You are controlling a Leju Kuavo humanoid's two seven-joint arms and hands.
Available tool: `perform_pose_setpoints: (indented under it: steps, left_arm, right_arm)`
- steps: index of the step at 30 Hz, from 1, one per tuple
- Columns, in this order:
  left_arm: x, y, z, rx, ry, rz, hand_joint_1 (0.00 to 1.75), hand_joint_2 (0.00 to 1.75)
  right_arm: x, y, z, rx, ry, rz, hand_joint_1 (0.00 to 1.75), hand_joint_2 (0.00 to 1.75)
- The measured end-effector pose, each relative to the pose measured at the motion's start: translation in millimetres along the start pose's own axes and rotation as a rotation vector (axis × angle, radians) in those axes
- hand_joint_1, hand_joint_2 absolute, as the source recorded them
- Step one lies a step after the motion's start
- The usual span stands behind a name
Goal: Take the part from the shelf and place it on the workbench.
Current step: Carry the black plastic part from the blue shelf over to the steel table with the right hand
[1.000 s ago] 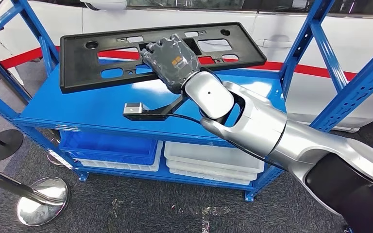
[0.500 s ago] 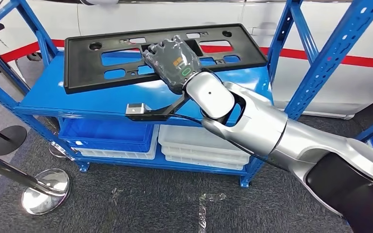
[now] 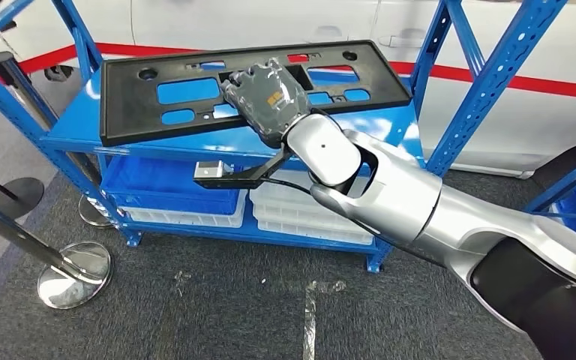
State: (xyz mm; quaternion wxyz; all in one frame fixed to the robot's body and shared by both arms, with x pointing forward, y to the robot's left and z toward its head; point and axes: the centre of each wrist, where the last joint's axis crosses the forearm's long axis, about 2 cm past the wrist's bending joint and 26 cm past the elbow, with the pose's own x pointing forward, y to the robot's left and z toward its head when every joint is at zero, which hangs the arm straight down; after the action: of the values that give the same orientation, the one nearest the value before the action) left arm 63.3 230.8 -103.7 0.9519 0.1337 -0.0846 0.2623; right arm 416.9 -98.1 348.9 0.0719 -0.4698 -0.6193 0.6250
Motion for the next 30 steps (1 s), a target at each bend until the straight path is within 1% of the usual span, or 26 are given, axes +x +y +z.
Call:
perform_pose_setpoints:
  steps: [6,17,30]
  left_arm:
    - [0,0,0,0.001,0.004,0.001,0.00,1.75]
    - [-4,2,0,0.006,0.016,-0.005,0.00,1.75]
    - [-1,0,0,0.000,0.003,-0.026,0.00,1.75]
  right_arm:
    - [1,7,3,0.016,0.003,-0.010,1.75,1.75]
    - [0,9,3,0.020,0.014,-0.013,1.75,1.75]
    - [-1,15,5,0.039,0.024,-0.019,1.75,1.75]
